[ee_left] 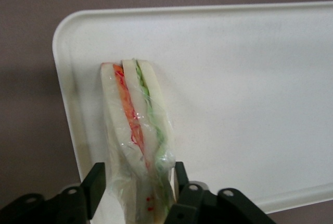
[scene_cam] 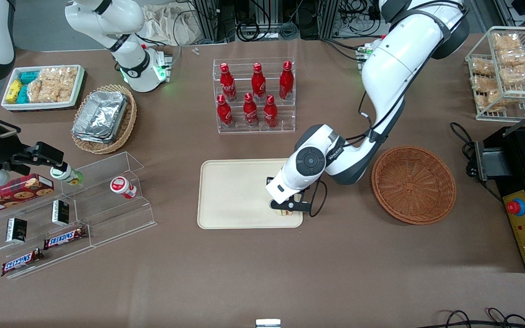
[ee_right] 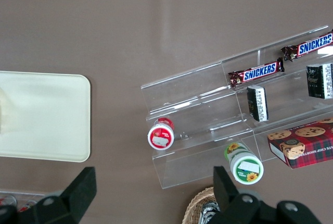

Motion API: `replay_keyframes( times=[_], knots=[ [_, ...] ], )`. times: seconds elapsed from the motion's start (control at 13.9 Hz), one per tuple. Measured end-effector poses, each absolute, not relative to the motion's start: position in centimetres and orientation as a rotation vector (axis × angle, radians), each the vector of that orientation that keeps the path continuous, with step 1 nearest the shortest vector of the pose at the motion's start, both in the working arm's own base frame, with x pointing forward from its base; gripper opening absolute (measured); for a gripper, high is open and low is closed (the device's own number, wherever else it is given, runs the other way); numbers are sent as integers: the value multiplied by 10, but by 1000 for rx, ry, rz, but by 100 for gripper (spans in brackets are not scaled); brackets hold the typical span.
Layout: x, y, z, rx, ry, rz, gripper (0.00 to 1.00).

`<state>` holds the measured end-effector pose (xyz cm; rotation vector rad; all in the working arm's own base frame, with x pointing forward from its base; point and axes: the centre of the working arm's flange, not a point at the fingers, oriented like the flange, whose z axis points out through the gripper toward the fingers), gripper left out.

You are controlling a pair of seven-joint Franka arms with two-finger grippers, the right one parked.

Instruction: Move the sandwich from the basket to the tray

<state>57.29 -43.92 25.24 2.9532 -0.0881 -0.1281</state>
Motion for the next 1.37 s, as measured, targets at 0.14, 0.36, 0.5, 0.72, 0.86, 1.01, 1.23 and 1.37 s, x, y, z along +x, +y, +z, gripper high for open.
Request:
replay_keyframes(
  times=[0.14,0.36,0.5,0.72,0.86,1.01,1.23,1.37],
  knots=[
    [580,-433,282,2960,-53,-95,88],
    [603,-381,362,3017,52,-54,100],
    [621,-314,419,3058,186,-36,100],
    [630,-244,476,3079,328,14,100],
    [626,-226,498,3092,370,23,100],
    [618,-213,515,3105,402,37,100],
    [597,-194,533,3133,428,63,100],
    [585,-179,539,3147,422,68,100]
  ],
)
